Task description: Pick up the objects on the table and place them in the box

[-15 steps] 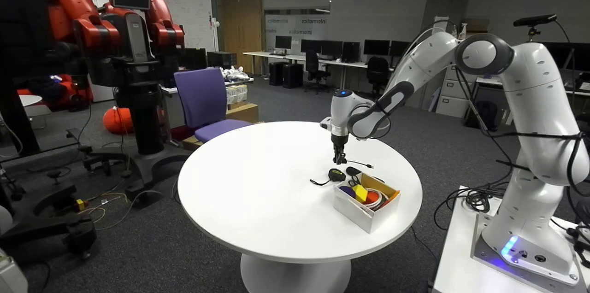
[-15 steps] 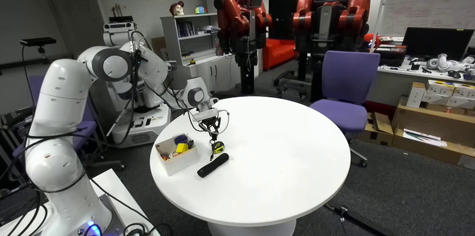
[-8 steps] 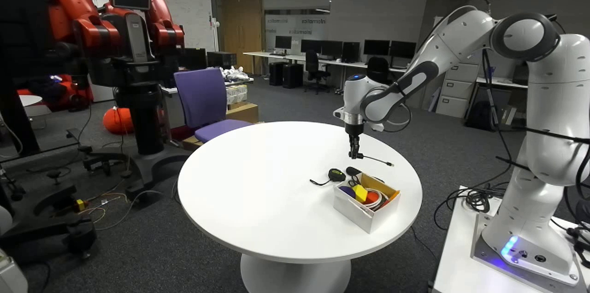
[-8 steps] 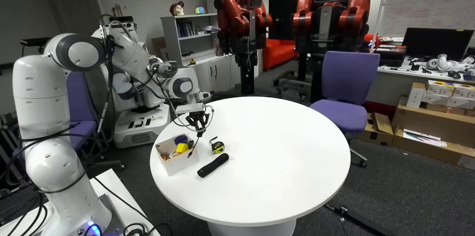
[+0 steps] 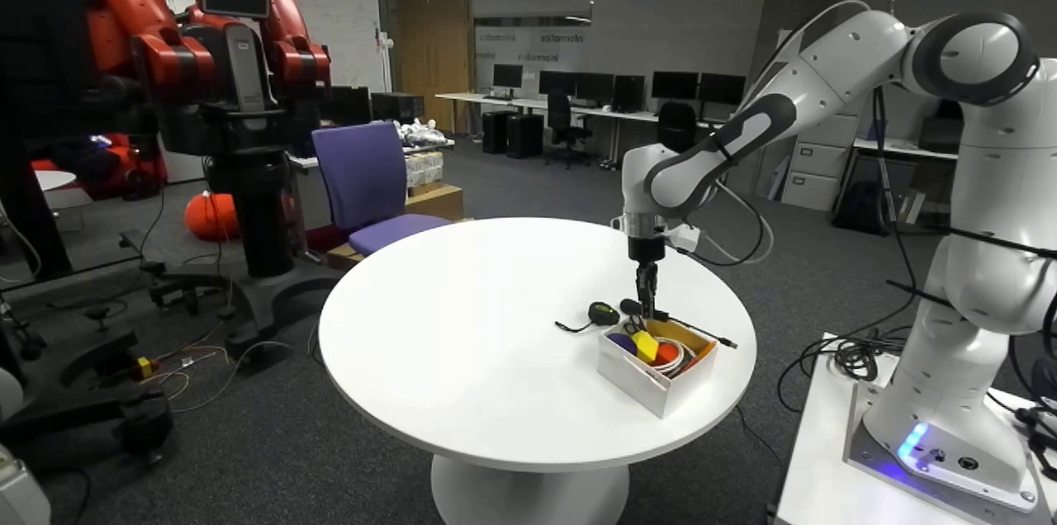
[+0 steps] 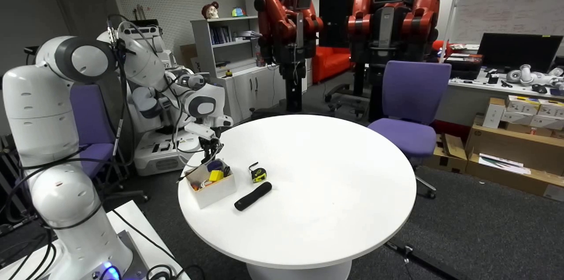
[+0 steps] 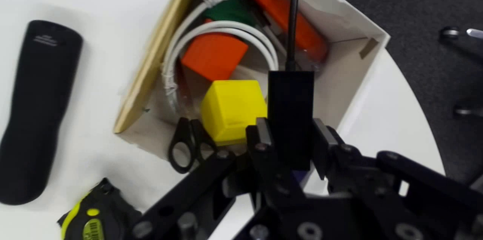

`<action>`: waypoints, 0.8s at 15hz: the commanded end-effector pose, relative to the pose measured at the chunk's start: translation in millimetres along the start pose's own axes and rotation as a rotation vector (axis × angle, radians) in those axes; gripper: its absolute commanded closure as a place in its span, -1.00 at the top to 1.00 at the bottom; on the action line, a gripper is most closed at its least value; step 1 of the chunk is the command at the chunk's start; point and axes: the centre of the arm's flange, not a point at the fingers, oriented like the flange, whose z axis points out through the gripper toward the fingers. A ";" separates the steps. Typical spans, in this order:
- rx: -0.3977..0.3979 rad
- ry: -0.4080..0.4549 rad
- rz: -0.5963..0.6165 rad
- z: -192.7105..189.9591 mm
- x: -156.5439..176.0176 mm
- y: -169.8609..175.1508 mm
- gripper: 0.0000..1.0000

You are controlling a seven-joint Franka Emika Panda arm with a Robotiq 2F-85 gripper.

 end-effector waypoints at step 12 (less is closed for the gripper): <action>0.220 0.385 0.519 2.1 -29.6 36.5 -0.85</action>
